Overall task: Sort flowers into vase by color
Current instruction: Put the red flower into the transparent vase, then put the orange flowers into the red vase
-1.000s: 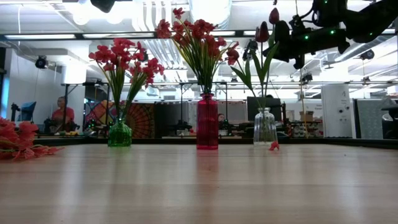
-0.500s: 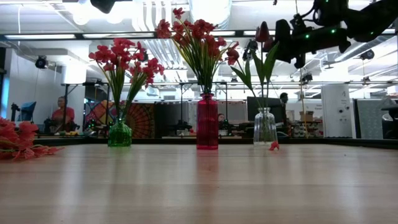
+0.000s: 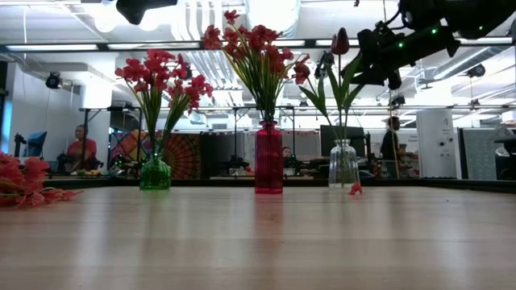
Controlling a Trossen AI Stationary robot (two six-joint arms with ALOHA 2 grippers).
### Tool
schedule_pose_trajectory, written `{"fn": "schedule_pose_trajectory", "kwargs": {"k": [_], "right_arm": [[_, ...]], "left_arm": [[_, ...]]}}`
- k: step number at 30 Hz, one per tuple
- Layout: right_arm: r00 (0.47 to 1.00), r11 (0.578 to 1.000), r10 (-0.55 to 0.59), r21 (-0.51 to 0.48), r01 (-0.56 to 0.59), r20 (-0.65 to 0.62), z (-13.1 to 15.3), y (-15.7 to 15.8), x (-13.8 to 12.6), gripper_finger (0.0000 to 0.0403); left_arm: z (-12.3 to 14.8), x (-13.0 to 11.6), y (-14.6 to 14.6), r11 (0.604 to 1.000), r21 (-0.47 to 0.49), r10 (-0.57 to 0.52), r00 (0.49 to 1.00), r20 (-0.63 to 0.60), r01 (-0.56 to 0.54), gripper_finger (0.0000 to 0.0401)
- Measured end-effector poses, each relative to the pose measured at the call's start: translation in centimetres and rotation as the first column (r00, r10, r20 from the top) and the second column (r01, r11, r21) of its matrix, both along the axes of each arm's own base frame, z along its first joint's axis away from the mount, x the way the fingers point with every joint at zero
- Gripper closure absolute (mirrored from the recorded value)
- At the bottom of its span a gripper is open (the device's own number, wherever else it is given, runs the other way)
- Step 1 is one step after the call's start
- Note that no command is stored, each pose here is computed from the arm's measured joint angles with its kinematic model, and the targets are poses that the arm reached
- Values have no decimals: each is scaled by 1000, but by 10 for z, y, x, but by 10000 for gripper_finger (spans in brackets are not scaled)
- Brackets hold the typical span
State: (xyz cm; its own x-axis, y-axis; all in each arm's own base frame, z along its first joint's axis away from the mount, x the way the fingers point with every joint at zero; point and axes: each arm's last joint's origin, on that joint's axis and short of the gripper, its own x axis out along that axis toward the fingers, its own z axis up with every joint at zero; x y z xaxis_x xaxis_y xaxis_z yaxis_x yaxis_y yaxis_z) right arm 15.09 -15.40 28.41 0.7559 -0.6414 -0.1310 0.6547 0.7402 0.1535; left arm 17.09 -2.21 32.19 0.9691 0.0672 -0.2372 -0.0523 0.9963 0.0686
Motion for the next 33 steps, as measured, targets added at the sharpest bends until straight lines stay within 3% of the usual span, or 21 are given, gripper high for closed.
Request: {"fn": "schedule_pose_trajectory", "kwargs": {"k": [6,14,16,21,25,29,33], "right_arm": [[995,996,7,92,3,-102,9,3,-3,159],[974,967,12,252,46,-225,24,12,-12,152],[966,954,5,290,73,-260,27,15,-15,154],[946,906,20,407,119,-323,23,22,-21,158],[939,879,48,461,121,-339,17,29,-19,156],[935,876,89,473,91,-345,13,35,-14,157],[933,879,112,471,68,-343,13,39,-11,162]], "left_arm": [[-2,2,-1,992,-121,28,1000,-13,-29,203],[-28,19,-9,960,-261,55,982,-183,-102,203],[-36,19,-11,939,-308,67,959,-274,-154,203],[-45,8,-20,834,-427,110,864,-491,-349,203],[-49,-2,-30,724,-482,130,784,-607,-493,203],[-55,-7,-44,630,-509,111,716,-689,-587,203],[-62,-8,-60,563,-522,66,664,-745,-641,203]]}}
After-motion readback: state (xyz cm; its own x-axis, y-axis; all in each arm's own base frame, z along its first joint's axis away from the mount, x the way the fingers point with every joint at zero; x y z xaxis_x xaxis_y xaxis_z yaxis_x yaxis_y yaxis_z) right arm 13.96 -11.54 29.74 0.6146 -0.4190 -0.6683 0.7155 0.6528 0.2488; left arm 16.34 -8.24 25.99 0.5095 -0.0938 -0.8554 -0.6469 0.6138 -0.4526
